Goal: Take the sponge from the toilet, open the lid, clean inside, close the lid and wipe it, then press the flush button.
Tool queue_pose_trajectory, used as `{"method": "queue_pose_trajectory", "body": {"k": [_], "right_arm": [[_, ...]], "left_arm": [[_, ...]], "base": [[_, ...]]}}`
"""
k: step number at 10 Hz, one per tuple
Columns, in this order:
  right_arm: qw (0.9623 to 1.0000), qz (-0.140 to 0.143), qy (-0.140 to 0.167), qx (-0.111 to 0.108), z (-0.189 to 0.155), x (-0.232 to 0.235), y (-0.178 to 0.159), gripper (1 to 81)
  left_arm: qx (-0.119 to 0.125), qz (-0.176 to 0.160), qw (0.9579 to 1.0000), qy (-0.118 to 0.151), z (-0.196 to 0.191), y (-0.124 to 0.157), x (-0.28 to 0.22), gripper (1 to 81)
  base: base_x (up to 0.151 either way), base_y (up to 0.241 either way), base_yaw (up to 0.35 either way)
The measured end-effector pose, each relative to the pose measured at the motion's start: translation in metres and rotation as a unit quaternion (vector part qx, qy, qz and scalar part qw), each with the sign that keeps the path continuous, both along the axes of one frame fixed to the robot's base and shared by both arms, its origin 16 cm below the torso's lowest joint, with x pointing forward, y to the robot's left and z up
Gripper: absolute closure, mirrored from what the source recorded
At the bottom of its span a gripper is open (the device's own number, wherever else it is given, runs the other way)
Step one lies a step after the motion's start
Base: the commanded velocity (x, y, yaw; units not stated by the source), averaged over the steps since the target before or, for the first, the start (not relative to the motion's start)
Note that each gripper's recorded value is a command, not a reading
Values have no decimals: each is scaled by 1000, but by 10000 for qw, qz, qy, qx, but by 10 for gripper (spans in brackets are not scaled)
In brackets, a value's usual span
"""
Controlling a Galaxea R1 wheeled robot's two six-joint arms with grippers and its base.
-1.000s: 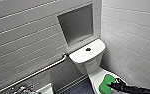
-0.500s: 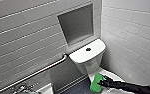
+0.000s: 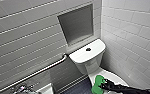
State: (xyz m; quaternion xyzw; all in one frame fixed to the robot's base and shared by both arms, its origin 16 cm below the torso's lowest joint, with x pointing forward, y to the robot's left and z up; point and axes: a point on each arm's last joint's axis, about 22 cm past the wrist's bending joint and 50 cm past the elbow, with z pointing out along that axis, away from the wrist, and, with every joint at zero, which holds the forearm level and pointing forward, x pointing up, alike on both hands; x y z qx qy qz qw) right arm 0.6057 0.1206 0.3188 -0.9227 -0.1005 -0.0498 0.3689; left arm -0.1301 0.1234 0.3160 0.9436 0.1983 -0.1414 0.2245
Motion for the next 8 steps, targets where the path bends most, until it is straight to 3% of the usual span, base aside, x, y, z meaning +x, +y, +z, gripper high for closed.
{"method": "queue_pose_trajectory", "body": {"k": [5, 8], "right_arm": [[9998, 79, 162, -32, 7, -10, -88, 811], [9989, 148, 392, -190, 11, -34, -153, 811]], "left_arm": [[-29, 5, 10000, -17, 0, -6, 3, 10], [-29, 5, 10000, -20, -1, -6, 3, 10]], "base": [[0, 0, 0], [0, 0, 0]]}}
